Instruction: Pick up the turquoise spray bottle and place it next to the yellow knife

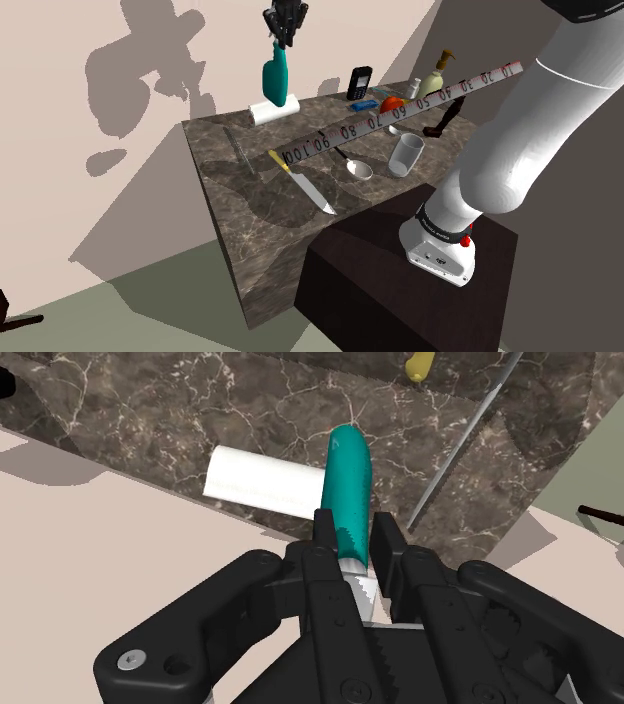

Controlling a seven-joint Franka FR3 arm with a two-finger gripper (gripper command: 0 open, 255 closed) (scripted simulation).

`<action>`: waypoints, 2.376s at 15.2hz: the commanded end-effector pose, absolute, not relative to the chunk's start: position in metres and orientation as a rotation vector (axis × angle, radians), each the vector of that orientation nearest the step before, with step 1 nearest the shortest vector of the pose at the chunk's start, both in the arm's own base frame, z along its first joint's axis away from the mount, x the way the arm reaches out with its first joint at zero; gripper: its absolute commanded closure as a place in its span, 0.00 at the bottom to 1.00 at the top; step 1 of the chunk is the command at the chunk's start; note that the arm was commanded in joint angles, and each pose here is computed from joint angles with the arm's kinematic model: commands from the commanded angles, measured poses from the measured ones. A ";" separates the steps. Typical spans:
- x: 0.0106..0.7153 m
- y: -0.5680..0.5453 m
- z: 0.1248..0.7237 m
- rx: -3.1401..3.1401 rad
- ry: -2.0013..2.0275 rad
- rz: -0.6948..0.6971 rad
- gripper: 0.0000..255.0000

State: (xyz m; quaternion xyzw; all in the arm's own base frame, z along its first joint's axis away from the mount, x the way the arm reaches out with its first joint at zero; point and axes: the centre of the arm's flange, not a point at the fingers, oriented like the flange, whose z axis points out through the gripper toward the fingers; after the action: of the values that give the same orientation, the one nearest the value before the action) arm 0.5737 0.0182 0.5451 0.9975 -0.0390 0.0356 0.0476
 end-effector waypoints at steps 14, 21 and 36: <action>0.573 0.019 0.466 3.042 -0.119 0.110 1.00; 0.573 0.019 0.429 3.042 -0.119 0.110 1.00; 0.572 0.020 0.438 3.042 -0.119 0.110 0.00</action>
State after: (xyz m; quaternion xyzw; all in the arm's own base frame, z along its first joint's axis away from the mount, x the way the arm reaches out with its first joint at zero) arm 0.5721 0.0198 0.4307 0.9975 -0.0391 0.0360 0.0476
